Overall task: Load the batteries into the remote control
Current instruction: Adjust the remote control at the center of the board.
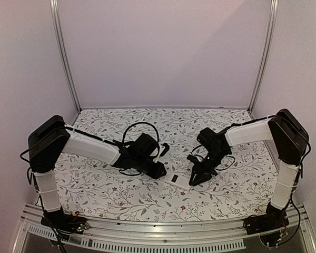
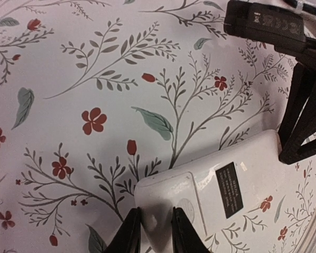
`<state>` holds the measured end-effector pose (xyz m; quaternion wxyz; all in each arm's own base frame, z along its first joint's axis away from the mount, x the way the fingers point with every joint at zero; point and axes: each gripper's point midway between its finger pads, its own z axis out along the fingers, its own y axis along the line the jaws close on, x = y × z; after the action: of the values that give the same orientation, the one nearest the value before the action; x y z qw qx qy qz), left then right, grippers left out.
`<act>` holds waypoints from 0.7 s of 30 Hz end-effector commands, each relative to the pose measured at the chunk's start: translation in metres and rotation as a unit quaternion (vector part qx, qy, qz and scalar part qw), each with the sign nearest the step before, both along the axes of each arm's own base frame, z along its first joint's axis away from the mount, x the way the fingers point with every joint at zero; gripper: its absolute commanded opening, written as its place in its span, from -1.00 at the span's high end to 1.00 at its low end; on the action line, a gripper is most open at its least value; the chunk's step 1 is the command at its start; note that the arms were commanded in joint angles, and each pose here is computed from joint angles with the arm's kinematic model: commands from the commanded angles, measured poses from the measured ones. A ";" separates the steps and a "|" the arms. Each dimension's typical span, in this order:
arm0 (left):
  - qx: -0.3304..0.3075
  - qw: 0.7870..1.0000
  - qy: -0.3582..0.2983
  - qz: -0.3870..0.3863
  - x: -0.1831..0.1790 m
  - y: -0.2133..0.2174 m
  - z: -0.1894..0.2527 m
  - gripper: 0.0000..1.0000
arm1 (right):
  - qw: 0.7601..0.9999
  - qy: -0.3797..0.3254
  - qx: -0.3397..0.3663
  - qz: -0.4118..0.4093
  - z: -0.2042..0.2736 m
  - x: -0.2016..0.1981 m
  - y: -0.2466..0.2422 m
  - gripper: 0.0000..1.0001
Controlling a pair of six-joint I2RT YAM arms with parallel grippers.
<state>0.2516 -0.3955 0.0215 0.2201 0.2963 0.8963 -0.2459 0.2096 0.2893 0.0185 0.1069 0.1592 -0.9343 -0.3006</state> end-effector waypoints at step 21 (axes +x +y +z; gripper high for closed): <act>0.008 0.998 0.055 0.016 -0.046 0.042 0.007 0.00 | 0.996 -0.087 -0.009 -0.011 0.005 0.070 -0.003 0.02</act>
<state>0.2032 -0.3635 0.0233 0.1709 0.2941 0.9078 -0.2452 0.2770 0.2943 0.0246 0.0285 0.1696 -0.9389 -0.2981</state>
